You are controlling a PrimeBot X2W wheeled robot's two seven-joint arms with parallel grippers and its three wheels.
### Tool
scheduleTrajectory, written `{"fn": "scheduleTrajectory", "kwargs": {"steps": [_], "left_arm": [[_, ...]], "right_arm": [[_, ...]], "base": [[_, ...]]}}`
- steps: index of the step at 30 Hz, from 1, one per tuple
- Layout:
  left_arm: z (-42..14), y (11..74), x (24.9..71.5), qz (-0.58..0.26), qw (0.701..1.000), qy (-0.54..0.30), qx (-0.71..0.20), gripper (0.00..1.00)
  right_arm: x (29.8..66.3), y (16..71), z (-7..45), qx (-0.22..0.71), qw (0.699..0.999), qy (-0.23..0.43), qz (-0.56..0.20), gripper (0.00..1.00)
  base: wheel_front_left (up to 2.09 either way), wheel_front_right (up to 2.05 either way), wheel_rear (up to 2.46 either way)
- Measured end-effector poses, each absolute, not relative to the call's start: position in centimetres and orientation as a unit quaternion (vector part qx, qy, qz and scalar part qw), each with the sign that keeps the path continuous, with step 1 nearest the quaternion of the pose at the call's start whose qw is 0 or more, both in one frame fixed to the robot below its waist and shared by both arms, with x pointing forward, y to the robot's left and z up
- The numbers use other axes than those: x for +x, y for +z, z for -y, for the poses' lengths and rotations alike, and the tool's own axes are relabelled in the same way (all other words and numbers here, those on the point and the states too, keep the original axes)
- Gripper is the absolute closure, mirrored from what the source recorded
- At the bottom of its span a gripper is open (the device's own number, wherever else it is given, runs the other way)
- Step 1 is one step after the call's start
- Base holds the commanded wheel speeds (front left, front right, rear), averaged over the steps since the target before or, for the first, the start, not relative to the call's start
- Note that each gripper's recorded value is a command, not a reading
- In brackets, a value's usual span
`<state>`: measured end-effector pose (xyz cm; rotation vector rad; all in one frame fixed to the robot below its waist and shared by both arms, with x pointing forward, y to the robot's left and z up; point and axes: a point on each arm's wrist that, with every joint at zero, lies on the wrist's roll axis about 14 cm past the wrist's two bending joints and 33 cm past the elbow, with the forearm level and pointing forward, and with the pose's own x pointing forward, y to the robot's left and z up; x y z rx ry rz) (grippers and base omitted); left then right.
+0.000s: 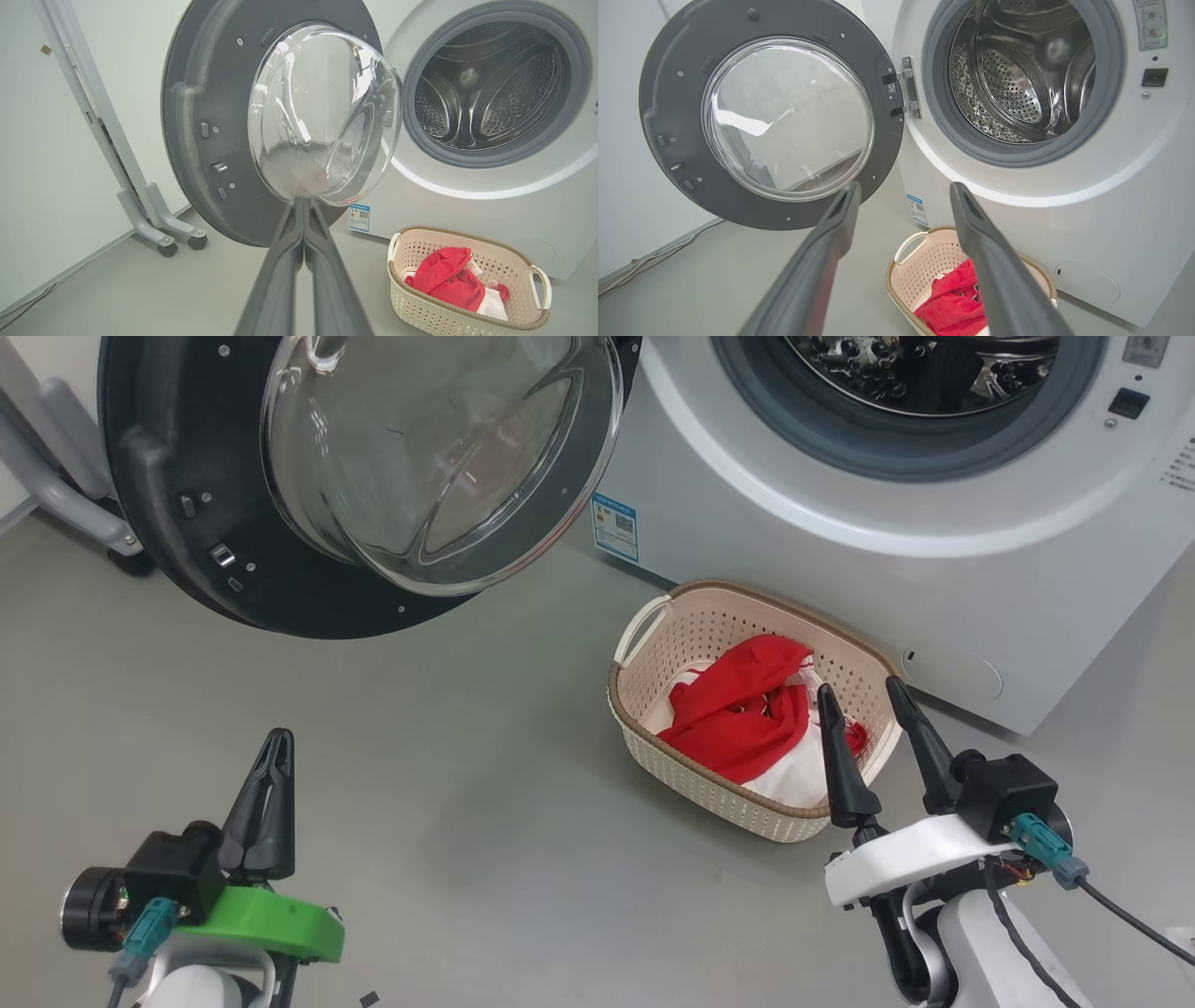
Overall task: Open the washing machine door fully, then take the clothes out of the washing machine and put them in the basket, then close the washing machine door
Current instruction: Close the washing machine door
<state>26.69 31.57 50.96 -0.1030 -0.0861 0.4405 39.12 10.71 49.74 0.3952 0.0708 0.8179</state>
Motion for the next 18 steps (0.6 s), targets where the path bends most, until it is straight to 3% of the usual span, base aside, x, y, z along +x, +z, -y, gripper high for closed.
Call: {"fn": "scheduleTrajectory", "kwargs": {"steps": [12, 18], "left_arm": [[-33.6, 51.6, 25.9, 0.048, 0.967, 0.248, -0.038, 1.00], [-37.9, 57.4, 25.3, 0.109, 0.955, 0.274, 0.039, 1.00]], "right_arm": [[39.3, 48.9, -10.8, 0.194, 0.898, 0.392, -0.044, 0.00], [39.7, 48.1, -10.8, 0.194, 0.900, 0.388, -0.051, 0.00]], "base": [[0.00, 0.00, 0.00], [0.00, 0.00, 0.00]]}}
